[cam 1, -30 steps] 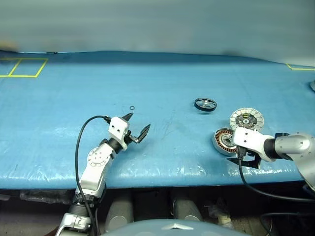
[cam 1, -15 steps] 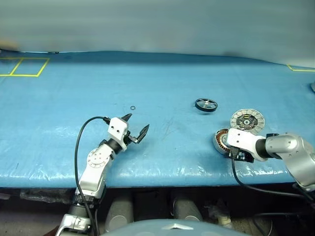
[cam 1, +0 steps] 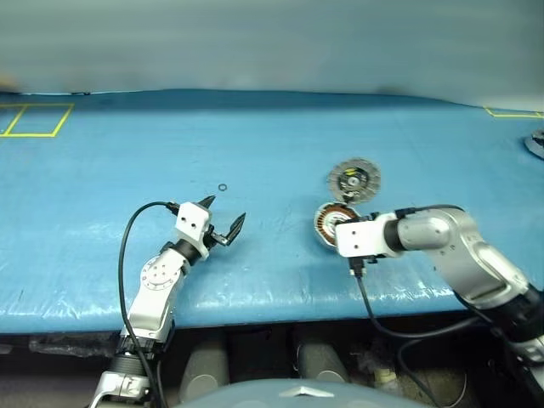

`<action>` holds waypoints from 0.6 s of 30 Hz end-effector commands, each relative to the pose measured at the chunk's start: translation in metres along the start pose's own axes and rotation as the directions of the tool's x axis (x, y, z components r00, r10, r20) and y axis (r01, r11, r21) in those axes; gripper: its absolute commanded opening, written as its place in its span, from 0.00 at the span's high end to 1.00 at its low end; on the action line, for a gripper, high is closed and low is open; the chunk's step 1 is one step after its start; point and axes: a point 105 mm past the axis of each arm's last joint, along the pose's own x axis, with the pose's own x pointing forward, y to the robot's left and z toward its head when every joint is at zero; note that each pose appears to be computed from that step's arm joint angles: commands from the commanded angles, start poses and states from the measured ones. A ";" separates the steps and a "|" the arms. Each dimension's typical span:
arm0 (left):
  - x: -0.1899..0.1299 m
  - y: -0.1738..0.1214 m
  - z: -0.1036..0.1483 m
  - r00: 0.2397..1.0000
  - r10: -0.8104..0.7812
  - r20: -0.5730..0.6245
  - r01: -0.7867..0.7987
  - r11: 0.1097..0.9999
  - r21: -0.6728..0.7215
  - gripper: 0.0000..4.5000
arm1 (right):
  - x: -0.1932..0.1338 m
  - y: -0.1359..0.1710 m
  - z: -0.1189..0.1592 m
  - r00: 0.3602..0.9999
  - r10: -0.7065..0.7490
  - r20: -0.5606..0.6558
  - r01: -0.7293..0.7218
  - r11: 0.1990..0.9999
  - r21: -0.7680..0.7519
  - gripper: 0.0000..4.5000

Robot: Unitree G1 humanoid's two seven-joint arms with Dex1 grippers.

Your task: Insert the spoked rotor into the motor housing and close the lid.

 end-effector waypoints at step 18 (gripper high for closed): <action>-0.013 0.010 0.004 0.997 0.070 0.015 -0.070 0.997 0.022 0.00 | 0.042 -0.009 0.033 0.988 0.093 0.121 -0.080 0.991 -0.106 0.52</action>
